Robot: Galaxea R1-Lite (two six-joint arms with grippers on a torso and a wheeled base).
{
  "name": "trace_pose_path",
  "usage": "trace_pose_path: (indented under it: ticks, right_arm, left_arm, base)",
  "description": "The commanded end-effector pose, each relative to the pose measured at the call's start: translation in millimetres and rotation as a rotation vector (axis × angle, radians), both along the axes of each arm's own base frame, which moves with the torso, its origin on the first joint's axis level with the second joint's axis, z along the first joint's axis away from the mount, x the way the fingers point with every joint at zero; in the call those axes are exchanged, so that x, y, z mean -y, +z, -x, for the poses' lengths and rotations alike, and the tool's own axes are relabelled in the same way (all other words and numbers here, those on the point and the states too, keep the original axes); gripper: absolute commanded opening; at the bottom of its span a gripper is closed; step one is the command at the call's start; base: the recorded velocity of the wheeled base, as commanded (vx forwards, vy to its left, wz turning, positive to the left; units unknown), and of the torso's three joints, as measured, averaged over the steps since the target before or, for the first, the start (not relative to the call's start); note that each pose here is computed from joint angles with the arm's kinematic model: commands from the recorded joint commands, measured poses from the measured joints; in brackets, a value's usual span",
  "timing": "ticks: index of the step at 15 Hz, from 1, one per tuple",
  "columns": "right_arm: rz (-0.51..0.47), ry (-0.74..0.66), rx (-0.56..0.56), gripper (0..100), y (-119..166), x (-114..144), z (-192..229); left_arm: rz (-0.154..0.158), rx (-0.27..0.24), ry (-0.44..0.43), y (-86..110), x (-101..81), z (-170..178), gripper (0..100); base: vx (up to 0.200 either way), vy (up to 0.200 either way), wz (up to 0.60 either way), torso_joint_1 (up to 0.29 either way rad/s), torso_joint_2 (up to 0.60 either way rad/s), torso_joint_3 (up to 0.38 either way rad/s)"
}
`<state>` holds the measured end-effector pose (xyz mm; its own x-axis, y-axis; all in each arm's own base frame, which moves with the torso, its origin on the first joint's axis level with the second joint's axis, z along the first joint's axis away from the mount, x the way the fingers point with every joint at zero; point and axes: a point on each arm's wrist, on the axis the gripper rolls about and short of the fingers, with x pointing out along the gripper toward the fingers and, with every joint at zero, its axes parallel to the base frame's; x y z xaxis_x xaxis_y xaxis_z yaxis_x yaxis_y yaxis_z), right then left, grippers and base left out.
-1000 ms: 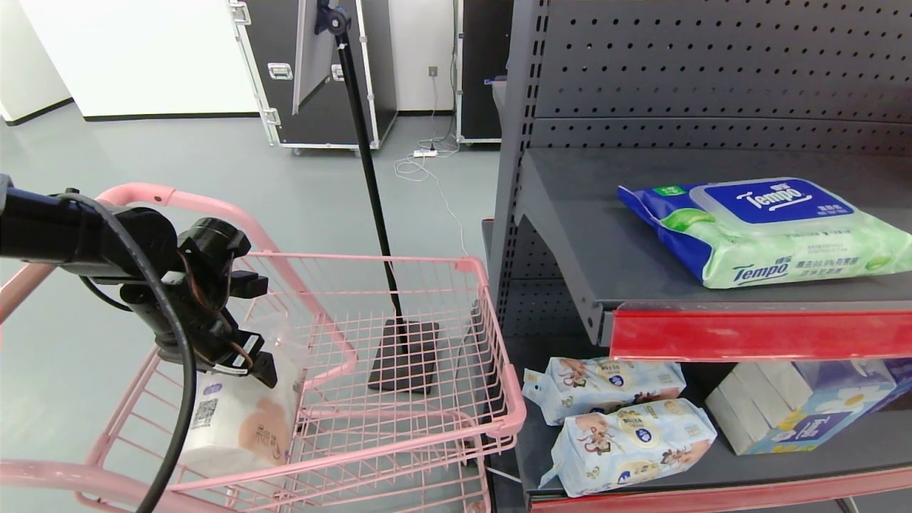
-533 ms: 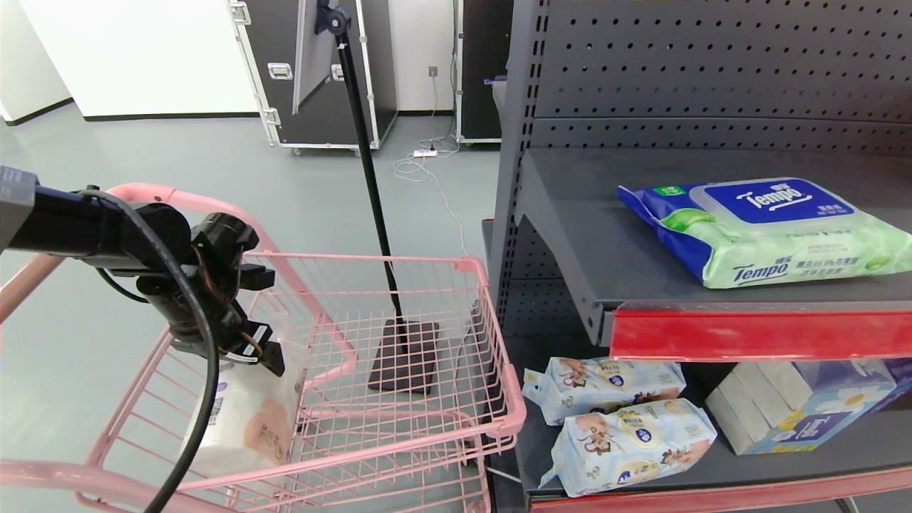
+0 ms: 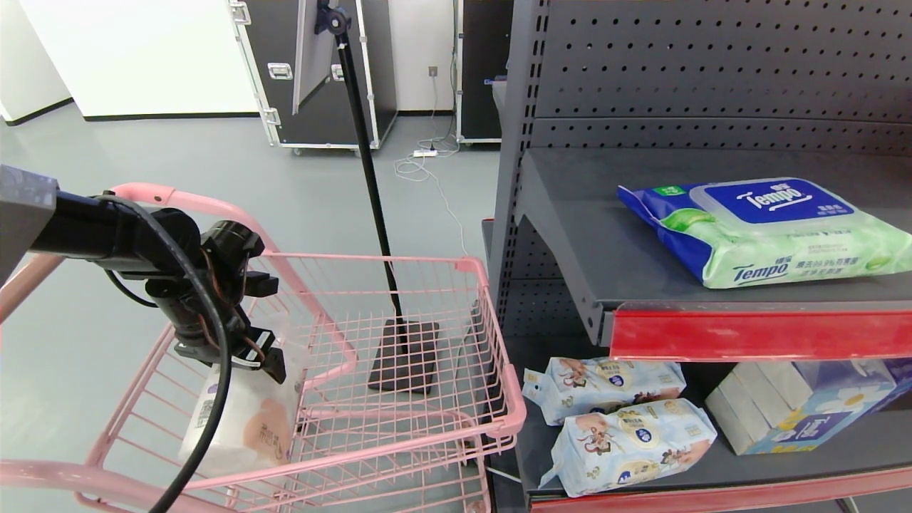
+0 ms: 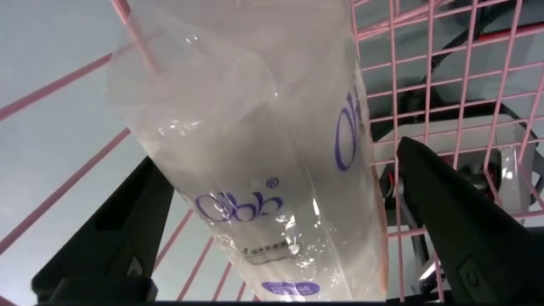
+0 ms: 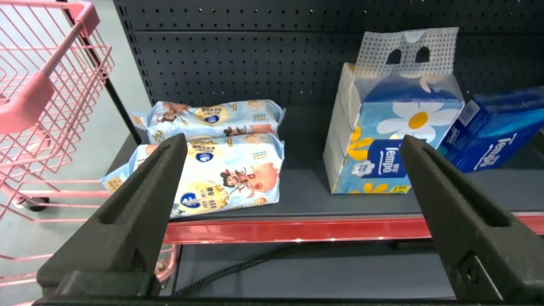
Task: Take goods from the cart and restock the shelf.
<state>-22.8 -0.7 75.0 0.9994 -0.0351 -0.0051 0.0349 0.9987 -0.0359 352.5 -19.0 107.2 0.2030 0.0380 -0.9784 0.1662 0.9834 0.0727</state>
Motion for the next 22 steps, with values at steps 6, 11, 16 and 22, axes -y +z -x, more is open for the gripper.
trace_pose_path:
  ticks: [6,11,16,22]
  right_arm:
    - [0.000,0.001,-0.001,100,0,0,0]
    - [0.000,0.001,-0.001,100,0,0,0]
    - [0.000,0.001,-0.001,100,0,0,0]
    - [0.000,0.001,-0.001,100,0,0,0]
  left_arm:
    - [0.019,-0.028,0.046,-13.8,1.3,-11,100]
    - [0.034,-0.061,0.087,-15.0,1.1,-12,100]
    - [0.057,-0.076,0.102,-18.4,1.5,-11,100]
    - [0.070,-0.095,0.106,-26.5,0.3,-12,100]
  base:
    - [0.000,0.000,0.00,0.000,0.00,0.000]
    - [0.000,0.000,0.00,0.000,0.00,0.000]
    - [0.000,0.000,0.00,0.000,0.00,0.000]
    - [0.000,0.000,0.00,0.000,0.00,0.000]
